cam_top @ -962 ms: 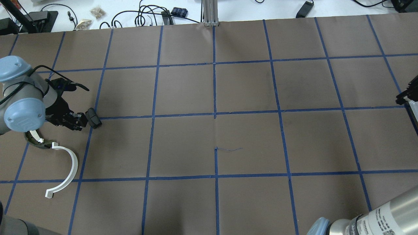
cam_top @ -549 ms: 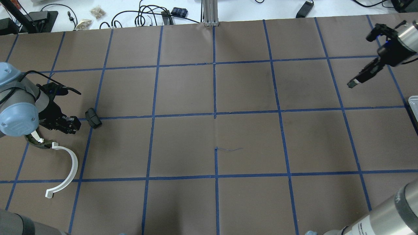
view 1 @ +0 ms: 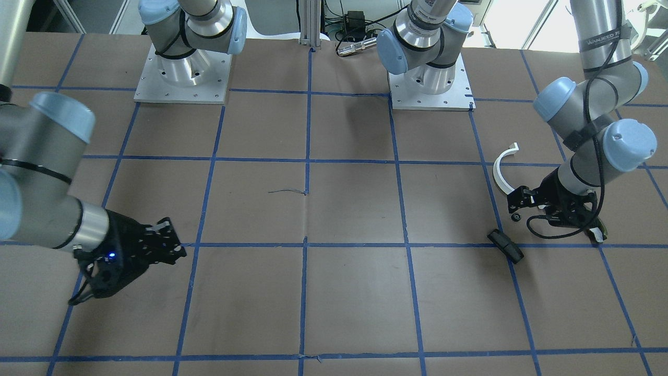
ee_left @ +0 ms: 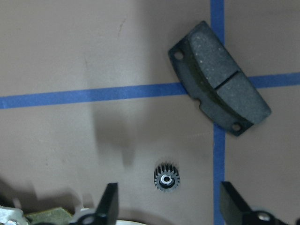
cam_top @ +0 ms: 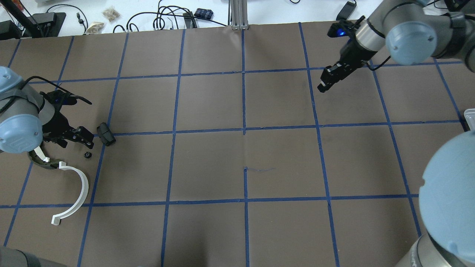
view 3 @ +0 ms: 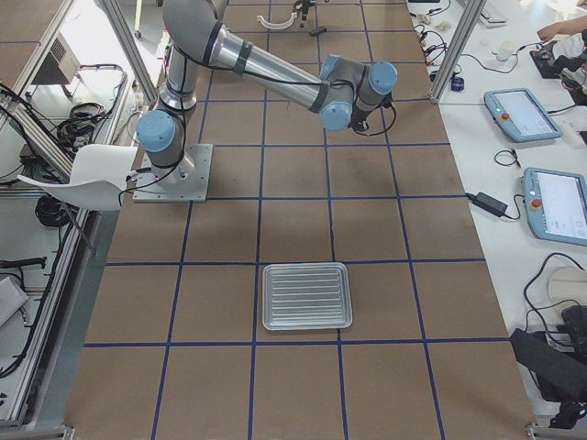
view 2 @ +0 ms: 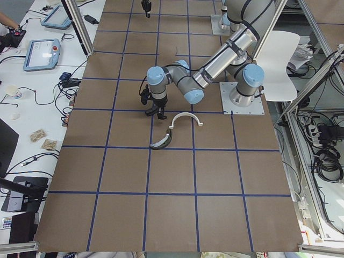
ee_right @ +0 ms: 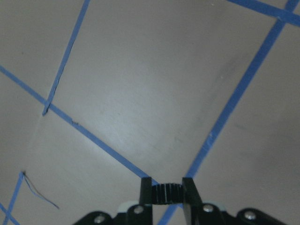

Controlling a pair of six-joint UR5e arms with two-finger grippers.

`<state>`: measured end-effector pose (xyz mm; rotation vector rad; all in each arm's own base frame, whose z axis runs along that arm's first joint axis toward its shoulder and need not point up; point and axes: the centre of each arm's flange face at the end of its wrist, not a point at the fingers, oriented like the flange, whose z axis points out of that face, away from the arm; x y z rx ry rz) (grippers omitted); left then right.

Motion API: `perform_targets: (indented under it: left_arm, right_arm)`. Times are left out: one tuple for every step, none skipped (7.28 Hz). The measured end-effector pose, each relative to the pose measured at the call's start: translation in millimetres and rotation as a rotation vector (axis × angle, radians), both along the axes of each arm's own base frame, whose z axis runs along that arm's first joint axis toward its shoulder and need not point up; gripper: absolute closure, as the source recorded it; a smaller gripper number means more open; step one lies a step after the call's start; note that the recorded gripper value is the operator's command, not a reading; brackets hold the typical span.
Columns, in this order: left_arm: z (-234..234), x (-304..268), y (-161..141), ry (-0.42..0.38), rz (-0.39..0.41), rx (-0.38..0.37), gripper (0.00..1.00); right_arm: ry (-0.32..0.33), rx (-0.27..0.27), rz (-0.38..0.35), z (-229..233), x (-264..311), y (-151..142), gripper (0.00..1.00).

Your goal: Place bearing gear from tray to pile

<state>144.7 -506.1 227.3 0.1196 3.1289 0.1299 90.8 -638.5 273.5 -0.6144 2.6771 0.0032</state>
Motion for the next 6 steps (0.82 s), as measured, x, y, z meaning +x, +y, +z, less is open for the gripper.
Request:
perform_targets:
  left_arm:
    - [17.5, -12.6, -1.8, 0.001, 0.008, -0.001, 0.00]
    - [37.6, -35.3, -8.1, 0.000, 0.024, 0.000, 0.00]
    - [63.7, -67.2, -19.9, -0.003, 0.053, 0.009, 0.00]
    - [95.0, -103.7, -32.8, -0.008, 0.111, 0.029, 0.00]
    - [129.9, -144.3, -42.1, -0.016, 0.180, 0.053, 0.00]
    - [164.9, -183.8, -45.6, -0.014, 0.219, 0.073, 0.00]
  right_arm:
    - [0.018, 0.001, -0.076, -15.4, 50.4, 13.3, 1.00]
    - [0.025, -0.007, -0.132, -32.3, 100.9, 34.5, 1.00]
    - [0.024, -0.011, -0.181, -46.9, 148.5, 61.1, 1.00]
    - [0.023, -0.003, -0.222, -55.3, 187.5, 85.8, 1.00]
    - [0.025, 0.011, -0.237, -59.8, 220.5, 108.1, 0.95]
    - [0.032, 0.030, -0.234, -65.0, 244.8, 127.9, 0.77]
